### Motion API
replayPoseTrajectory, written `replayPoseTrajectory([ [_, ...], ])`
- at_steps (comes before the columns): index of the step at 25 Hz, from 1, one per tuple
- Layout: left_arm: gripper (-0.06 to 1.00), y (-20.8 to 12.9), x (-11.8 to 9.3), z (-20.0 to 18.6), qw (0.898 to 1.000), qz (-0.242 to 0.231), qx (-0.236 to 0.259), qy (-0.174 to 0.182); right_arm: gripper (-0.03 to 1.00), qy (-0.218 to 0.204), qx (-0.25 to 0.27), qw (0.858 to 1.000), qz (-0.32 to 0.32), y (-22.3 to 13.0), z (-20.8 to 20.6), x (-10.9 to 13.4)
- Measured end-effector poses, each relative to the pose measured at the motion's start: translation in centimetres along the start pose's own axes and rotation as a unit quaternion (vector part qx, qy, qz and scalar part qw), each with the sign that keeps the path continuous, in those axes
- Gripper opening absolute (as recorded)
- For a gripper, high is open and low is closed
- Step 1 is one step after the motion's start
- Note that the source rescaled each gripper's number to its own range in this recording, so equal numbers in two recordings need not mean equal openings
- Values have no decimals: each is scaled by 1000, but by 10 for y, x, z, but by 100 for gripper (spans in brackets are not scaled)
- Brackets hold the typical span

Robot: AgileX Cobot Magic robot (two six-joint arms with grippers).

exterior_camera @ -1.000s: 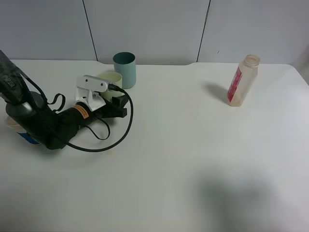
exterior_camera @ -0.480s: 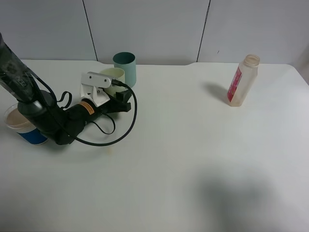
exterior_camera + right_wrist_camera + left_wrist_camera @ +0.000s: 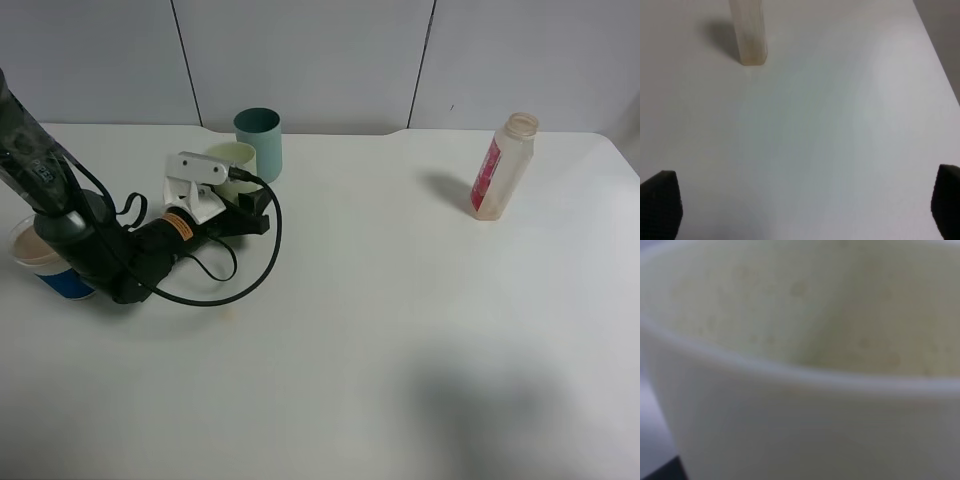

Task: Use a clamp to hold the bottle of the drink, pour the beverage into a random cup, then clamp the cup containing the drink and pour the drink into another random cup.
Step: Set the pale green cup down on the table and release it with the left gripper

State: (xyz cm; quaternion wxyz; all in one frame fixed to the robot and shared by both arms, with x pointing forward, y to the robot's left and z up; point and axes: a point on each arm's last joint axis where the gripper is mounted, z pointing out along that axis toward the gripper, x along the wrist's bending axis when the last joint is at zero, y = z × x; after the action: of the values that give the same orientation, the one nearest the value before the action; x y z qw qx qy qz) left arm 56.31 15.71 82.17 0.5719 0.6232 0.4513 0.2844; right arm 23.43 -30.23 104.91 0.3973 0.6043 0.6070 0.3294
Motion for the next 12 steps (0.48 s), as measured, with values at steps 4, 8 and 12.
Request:
replayPoseTrajectory([
  [4,13,-8,1,-5,1000,-4,28,7,100,0,0,1000,0,0,0,0],
  [8,17,-14,2,-10,999,-6,40,10,100,0,0,1000,0,0,0,0],
  [12,28,-14,1,-10,999,-7,39,10,100,0,0,1000,0,0,0,0],
])
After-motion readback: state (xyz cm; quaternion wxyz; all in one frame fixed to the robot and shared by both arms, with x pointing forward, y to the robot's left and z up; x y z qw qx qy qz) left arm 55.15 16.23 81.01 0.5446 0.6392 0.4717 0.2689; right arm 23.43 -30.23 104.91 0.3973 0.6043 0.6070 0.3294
